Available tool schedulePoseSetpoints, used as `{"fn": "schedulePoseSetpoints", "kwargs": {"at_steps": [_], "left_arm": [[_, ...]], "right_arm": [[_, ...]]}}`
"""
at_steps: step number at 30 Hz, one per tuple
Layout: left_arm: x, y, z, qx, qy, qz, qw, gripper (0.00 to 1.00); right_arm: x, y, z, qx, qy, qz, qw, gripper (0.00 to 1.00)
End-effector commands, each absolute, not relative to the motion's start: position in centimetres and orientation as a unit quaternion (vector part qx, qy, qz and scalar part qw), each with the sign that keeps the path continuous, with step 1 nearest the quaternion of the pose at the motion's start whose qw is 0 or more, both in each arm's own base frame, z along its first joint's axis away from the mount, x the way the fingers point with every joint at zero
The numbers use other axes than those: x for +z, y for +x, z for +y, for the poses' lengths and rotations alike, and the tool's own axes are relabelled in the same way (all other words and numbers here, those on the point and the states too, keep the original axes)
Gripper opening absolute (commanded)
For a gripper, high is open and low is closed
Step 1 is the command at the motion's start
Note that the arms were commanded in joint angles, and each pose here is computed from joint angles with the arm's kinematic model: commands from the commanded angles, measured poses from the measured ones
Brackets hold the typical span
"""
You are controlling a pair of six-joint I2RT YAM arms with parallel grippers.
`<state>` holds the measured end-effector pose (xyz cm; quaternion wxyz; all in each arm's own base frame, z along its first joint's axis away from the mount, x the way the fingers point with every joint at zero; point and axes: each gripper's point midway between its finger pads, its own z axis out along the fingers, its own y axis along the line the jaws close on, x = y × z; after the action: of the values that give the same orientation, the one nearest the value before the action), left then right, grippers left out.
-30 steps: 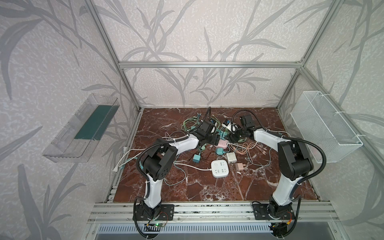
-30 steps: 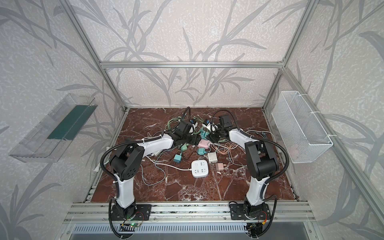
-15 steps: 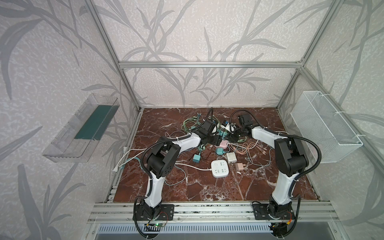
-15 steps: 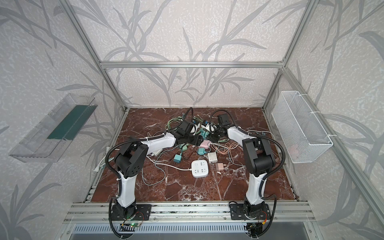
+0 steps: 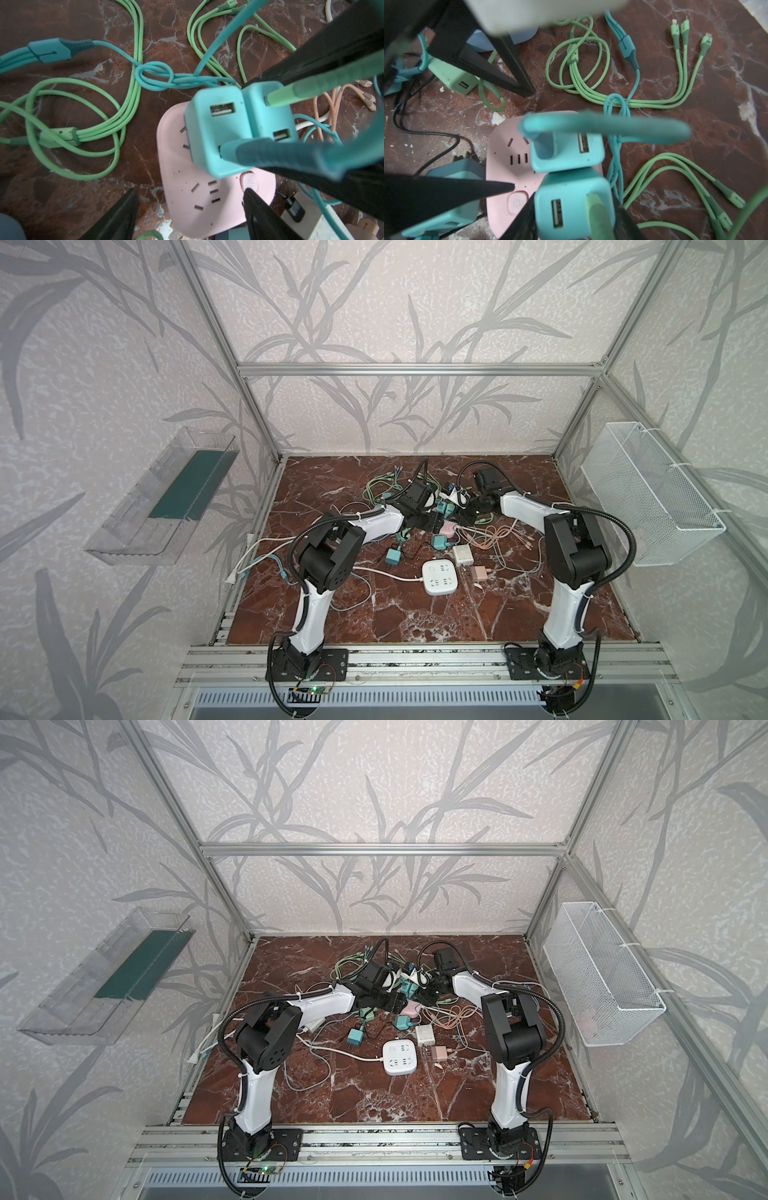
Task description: Pull the plug off the socket
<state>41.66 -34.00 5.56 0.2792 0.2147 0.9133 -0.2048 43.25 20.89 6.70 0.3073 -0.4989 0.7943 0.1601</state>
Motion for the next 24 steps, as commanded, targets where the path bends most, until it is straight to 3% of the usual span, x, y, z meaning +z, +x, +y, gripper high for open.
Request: {"fn": "schedulePoseSetpoints", "kwargs": {"at_steps": [1, 24], "left_arm": [[5.4, 42.2, -34.0, -0.203, 0.213, 0.916, 0.273, 0.79], [4.2, 42.8, -33.6, -0.177, 0.200, 0.930, 0.254, 0.65]], "right_arm": [[6.7, 43.1, 21.7, 0.174, -0.508, 0.788, 0.301, 0.50], [6.3, 42.7, 22.1, 0.168, -0.521, 0.785, 0.290, 0.36]]}}
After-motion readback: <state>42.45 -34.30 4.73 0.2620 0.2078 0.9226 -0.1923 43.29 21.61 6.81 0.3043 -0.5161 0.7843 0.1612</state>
